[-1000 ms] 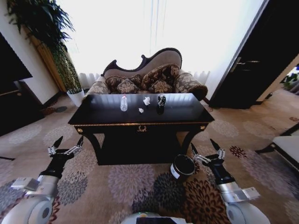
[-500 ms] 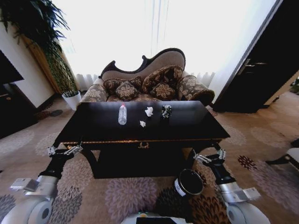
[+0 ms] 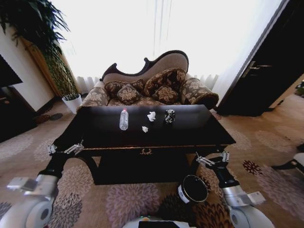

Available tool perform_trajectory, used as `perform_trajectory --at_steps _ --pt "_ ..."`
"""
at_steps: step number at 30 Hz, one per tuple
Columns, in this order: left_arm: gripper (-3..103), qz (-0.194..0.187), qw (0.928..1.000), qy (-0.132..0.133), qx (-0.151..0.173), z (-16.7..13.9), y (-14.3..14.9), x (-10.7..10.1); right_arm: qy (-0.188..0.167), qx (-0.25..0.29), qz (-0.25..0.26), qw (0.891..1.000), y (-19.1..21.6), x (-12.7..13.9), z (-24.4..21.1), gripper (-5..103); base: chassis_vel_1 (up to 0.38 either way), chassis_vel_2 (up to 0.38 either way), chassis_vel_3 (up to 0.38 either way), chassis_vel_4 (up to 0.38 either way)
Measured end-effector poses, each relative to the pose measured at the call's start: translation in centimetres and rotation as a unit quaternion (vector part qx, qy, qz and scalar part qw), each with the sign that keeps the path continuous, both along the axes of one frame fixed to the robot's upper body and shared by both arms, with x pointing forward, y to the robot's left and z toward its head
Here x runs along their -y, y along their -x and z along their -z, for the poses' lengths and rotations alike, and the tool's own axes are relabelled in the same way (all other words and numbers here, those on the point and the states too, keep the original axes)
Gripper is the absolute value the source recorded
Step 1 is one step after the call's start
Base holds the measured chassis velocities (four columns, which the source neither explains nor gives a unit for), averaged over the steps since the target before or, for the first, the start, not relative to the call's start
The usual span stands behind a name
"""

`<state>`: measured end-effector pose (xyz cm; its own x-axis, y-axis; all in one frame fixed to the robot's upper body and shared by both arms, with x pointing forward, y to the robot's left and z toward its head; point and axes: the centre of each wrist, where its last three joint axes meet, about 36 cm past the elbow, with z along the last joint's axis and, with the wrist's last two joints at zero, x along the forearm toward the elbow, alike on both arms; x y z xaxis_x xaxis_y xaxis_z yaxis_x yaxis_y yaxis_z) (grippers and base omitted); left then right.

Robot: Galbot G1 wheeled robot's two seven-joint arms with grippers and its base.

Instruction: Move to the front of the table and place the trash on the table into the trash bin.

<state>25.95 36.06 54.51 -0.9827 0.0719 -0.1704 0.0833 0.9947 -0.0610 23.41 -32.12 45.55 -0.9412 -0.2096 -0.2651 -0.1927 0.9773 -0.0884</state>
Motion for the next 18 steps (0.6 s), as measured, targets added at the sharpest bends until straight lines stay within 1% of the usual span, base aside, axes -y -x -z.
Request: perform_trajectory --at_steps 3,4,6,9,10,12,14,15,17,18 --pt "100 0.008 0.9999 -0.009 0.0 -0.9 -0.6 -0.2 -0.002 0.004 -0.011 1.0 -0.3 -0.5 -0.4 100 0.0 0.0 0.0 0.0" --pt "100 0.013 0.9998 -0.014 0.001 -1.6 -1.2 -0.3 -0.004 0.007 -0.02 1.0 -0.4 -1.0 -0.8 100 0.0 0.0 0.0 0.0" --pt "100 0.021 0.9997 -0.01 -0.004 -2.6 -2.4 -0.5 -0.009 0.012 -0.027 1.0 -0.2 -1.5 -1.2 100 0.0 0.0 0.0 0.0" --pt "100 0.025 0.9996 -0.005 -0.011 -3.2 -3.1 -0.8 -0.01 0.014 -0.028 0.999 -0.1 -1.7 -1.5 100 0.0 0.0 0.0 0.0" --pt "100 0.032 0.9993 -0.001 -0.021 -4.0 -4.4 -1.4 -0.011 0.016 -0.029 0.999 0.1 -1.9 -1.6 100 0.0 0.0 0.0 0.0" --pt "100 0.042 0.9986 -0.004 -0.032 -4.7 -5.7 -2.2 -0.009 0.016 -0.03 0.999 0.2 -1.9 -1.6 100 0.0 0.0 0.0 0.0" --pt "100 0.047 0.9982 -0.006 -0.036 -4.9 -6.2 -2.4 -0.008 0.016 -0.031 0.999 0.3 -1.9 -1.6 100 0.0 0.0 0.0 0.0" --pt "100 0.059 0.997 -0.011 -0.049 -5.4 -7.8 -3.1 -0.007 0.017 -0.032 0.999 0.4 -1.9 -1.7 100 0.0 0.0 0.0 0.0" --pt "100 0.069 0.9958 -0.023 -0.056 -6.1 -9.8 -3.8 -0.007 0.018 -0.032 0.999 0.5 -2.1 -1.9 100 0.0 0.0 0.0 0.0" --pt "100 0.069 0.9958 -0.023 -0.056 -6.1 -9.8 -3.8 -0.007 0.018 -0.032 0.999 0.5 -2.1 -1.9 100 0.0 0.0 0.0 0.0"
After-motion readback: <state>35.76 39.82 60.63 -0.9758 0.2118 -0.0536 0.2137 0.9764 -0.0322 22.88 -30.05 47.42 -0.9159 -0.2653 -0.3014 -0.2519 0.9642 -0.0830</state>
